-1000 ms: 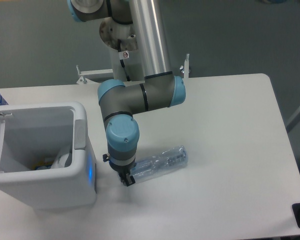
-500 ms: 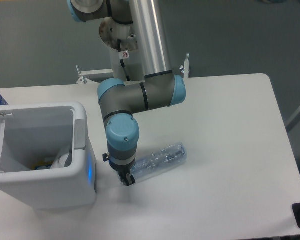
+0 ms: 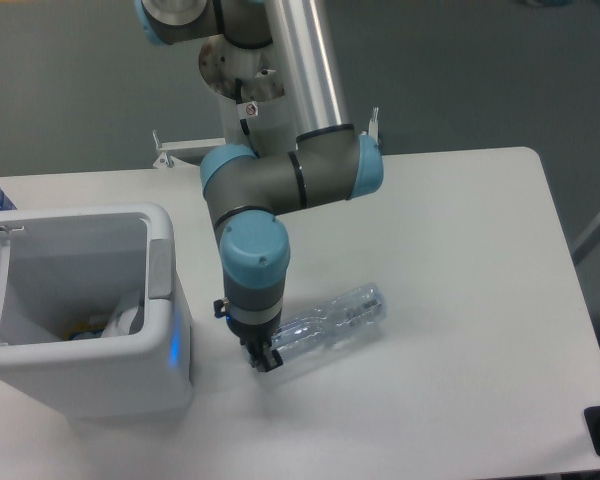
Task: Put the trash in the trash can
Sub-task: 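Lift the bottle and reorient it upright in the gripper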
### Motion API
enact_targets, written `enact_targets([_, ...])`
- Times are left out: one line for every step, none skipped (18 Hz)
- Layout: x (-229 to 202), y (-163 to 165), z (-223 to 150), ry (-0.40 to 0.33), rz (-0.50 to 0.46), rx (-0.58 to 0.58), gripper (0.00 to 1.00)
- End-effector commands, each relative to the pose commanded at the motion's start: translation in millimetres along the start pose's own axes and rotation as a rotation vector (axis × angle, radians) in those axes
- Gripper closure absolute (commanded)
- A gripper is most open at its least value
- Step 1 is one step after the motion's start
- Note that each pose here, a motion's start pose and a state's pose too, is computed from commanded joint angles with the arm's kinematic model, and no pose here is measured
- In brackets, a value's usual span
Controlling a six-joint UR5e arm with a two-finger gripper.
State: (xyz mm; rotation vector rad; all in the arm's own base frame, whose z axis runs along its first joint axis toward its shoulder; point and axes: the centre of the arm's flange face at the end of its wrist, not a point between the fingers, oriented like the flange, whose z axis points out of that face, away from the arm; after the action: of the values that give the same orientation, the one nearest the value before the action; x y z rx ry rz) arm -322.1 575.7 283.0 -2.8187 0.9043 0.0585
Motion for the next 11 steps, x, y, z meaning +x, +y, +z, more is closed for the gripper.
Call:
enact_targets([-4, 8, -10, -0.011, -0.032, 0.031, 0.64])
enact_targets([-8, 16, -22, -0.025, -0.067, 0.068, 0.64])
enact_targets([-12, 21, -34, -0.036, -0.092, 0.106, 0.64])
enact_targets([-17, 27, -45, -0.049, -0.111, 0.137, 0.64])
enact_targets([-22, 32, -55, -0.062, -0.124, 0.166, 0.64])
enact_targets([-28, 33, -64, -0.074, -0.149, 0.192, 0.64])
enact_targets([-33, 34, -72, -0.083, -0.178, 0.212, 0.64])
enact_targets([-37, 33, -78, -0.091, -0.196, 0.231, 0.64])
enact_targets([-41, 34, -85, -0.100, -0.204, 0.248, 0.64])
enact_targets([-43, 36, -87, -0.102, -0.208, 0.257, 0.64])
enact_targets([-44, 39, -91, -0.108, -0.218, 0.261, 0.64])
